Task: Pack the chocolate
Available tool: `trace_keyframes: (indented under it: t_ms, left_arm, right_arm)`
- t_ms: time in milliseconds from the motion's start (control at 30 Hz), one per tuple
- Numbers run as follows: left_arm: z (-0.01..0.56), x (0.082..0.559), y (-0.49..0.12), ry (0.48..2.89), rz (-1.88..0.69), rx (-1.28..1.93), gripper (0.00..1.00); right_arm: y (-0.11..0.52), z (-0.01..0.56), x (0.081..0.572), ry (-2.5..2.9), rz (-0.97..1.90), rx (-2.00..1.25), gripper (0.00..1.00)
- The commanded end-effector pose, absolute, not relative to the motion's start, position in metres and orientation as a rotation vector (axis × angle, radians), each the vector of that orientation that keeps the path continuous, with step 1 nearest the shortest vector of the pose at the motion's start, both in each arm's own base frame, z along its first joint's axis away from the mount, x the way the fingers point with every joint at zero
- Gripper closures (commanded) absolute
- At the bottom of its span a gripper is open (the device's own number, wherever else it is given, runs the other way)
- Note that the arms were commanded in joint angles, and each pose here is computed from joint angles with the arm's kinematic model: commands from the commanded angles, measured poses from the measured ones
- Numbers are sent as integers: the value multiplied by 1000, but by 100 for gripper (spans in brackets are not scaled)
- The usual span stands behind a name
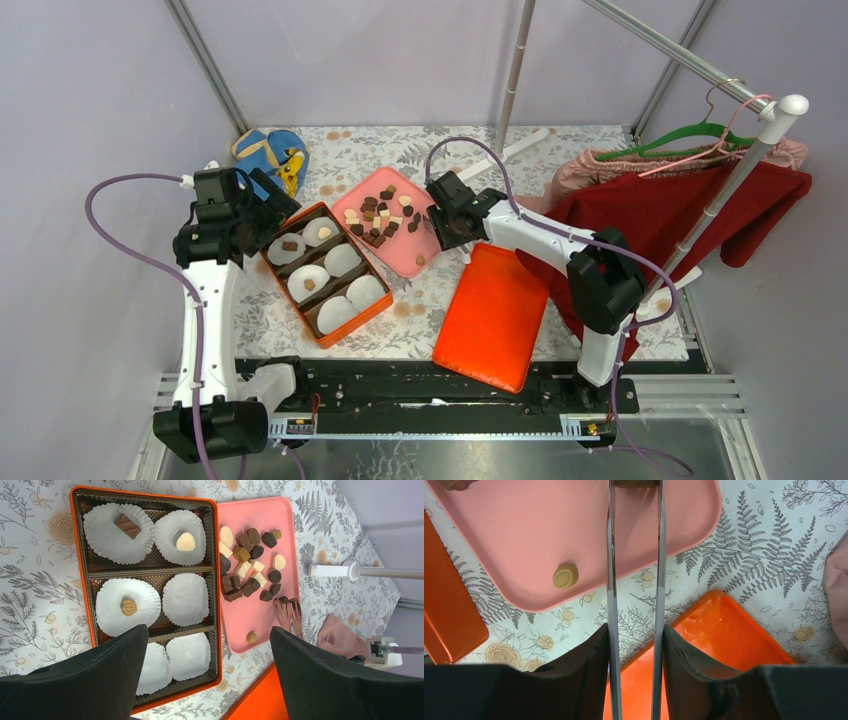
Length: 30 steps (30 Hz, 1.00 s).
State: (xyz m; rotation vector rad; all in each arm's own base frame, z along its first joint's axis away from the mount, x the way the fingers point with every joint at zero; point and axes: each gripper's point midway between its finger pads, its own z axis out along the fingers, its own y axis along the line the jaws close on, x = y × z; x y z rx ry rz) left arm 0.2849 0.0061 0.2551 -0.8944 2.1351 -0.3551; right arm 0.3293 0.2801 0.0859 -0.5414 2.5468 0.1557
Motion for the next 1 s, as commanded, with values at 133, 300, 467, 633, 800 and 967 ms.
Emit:
trace_keyframes:
  t_ms: [133,300,467,633,800,967]
  left_arm:
    - [243,291,3,2181,-356,-827,1]
    - [242,293,2,2182,-367,-832,1]
    - [247,295,7,2166,-338,-838,1]
    - [255,296,9,2144,-336,-841,1]
    - [257,295,10,2133,-329,-846,1]
    - [258,293,10,2134,-325,-835,1]
  right_arm:
    - [285,130,343,2439,203,-512,66]
    - [290,165,332,2418,304,-521,67]
    - [315,210,309,2350,504,-553,66]
    - [359,235,270,2285,587,-702,66]
    - [403,227,240,2281,674,-839,66]
    - [437,215,225,2288,732,-914,64]
